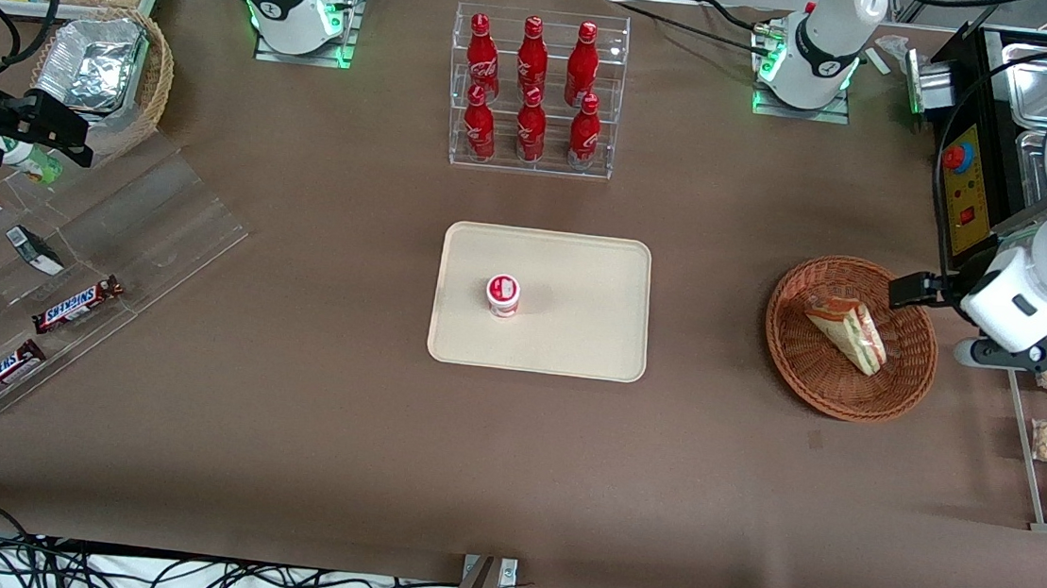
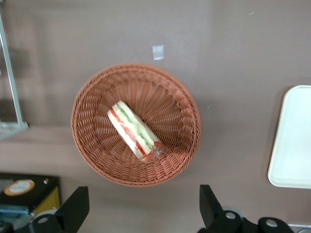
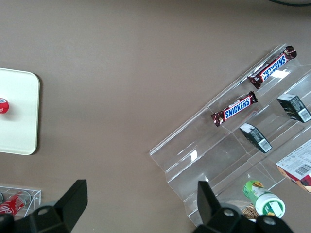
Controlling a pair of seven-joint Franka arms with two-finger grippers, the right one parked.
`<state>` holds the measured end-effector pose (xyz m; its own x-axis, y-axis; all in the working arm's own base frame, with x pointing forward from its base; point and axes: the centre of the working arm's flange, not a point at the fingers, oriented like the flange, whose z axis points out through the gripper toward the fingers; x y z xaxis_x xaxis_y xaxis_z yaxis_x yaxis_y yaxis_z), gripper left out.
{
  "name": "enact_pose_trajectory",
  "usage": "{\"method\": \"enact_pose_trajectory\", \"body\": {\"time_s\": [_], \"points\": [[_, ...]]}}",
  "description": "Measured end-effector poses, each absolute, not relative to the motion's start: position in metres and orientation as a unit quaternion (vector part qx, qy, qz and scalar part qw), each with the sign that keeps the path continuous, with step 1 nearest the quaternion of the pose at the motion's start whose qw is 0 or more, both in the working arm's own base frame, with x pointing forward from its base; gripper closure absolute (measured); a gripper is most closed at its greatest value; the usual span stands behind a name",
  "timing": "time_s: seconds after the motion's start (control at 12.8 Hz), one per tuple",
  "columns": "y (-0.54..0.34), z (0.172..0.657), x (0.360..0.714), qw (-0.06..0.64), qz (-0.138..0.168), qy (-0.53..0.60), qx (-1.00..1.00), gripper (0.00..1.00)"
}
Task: Place sandwich from basket to tray
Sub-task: 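Move the left gripper over the wrapped sandwich in the wicker basket, then lower the left gripper and close it on the sandwich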
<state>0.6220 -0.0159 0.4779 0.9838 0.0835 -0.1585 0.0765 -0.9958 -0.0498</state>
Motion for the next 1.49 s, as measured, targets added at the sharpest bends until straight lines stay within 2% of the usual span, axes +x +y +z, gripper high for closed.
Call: {"method": "enact_pose_trajectory", "body": {"time_s": [0.31, 0.47, 0.78, 1.18, 1.49], "points": [[0.007, 0.428, 0.626, 0.031, 0.108, -0.134, -0.985, 0.0], [0.019, 0.403, 0.623, 0.032, 0.106, -0.164, -0.98, 0.0], [0.017, 0.336, 0.607, 0.035, 0.069, -0.246, -0.966, 0.0], [0.01, 0.268, 0.564, 0.065, 0.031, -0.301, -0.951, 0.0], [0.003, 0.251, 0.549, 0.072, 0.026, -0.323, -0.943, 0.0]]}}
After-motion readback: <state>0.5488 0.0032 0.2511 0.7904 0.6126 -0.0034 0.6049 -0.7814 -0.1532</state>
